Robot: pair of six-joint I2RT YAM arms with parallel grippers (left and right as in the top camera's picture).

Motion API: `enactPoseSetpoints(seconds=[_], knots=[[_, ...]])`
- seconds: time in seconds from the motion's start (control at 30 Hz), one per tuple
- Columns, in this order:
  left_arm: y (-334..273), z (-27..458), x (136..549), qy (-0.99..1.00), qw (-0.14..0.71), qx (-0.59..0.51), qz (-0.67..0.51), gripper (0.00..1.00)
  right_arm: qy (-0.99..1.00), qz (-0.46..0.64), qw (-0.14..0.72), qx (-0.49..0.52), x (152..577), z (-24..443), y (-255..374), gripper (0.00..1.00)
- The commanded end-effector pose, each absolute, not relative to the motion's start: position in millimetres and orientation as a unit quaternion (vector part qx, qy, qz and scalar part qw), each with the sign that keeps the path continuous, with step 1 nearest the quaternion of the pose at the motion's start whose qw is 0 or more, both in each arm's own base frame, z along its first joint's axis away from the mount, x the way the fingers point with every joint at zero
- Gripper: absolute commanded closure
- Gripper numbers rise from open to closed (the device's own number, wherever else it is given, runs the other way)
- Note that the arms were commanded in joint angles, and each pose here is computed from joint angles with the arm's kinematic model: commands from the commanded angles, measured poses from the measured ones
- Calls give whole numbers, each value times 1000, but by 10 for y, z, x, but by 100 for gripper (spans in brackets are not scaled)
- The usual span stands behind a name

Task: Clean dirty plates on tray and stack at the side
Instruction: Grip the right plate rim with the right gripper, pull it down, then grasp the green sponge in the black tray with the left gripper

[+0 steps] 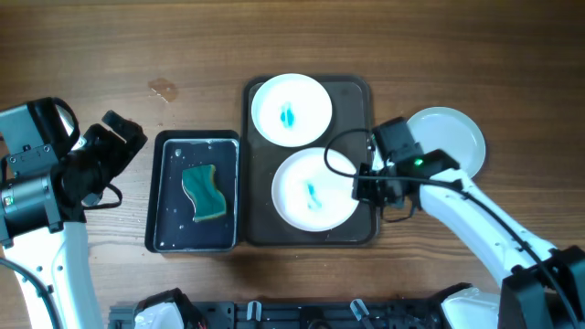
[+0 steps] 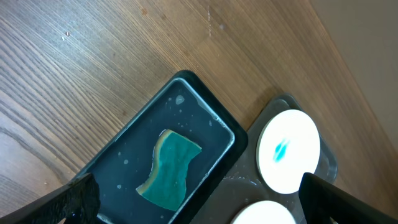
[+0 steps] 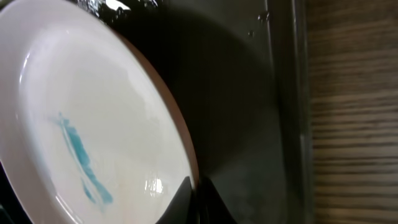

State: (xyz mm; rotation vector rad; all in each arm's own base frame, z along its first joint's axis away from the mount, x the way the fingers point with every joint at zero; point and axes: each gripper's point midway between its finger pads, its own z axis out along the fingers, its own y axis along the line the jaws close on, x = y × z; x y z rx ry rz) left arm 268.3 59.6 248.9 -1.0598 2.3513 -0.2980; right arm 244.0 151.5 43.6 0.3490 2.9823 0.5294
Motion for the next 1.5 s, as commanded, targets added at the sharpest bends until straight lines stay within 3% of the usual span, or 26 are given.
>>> enactPoseSetpoints(seconds=[0.0,0.03,0.1,0.23,0.33,0.57,0.67,0.83,0.93,1.07,1.13,1.27,1.3,1.33,1.37,1.47], knots=[[600,2577,2693,870,282,-389,-114,0,957,182,47,220,2543,421,1567,96],[611,2610,2738,865,292,-391,-118,0,955,186,49,227,2560,427,1576,93],[535,2642,2780,861,293,-389,-145,0,956,187,52,221,2576,439,1582,62],[429,2663,2797,862,287,-379,-174,0,973,187,94,94,2675,604,1580,58],[395,2585,2724,872,265,-375,-170,0,971,187,151,6,2834,1019,1517,56],[-116,1866,2538,939,94,-296,-147,9,953,198,230,-13,3097,1591,1402,55],[-221,1420,2418,959,22,-268,-92,28,955,196,224,-11,3074,1573,1395,56],[-391,697,2276,959,-60,-274,-49,33,958,193,213,-10,3028,1533,1378,57],[-465,280,2333,962,-64,-260,-44,55,958,195,212,0,3031,1536,1381,57],[-396,79,2452,960,-54,-275,-21,77,958,195,212,-1,3030,1535,1380,57],[-271,30,2445,960,-49,-273,16,96,958,195,211,0,3026,1532,1379,57],[-283,219,2409,960,-70,-272,13,96,958,194,209,0,3020,1529,1377,57],[-276,295,2432,959,-71,-274,12,82,958,194,209,0,3020,1529,1377,57],[-265,357,2453,959,-70,-276,12,42,958,195,210,0,3021,1530,1378,57],[-250,445,2498,960,-68,-270,10,22,958,195,210,0,3022,1531,1378,57],[-199,701,2681,963,-49,-265,2,11,959,193,206,0,3007,1522,1373,57]])
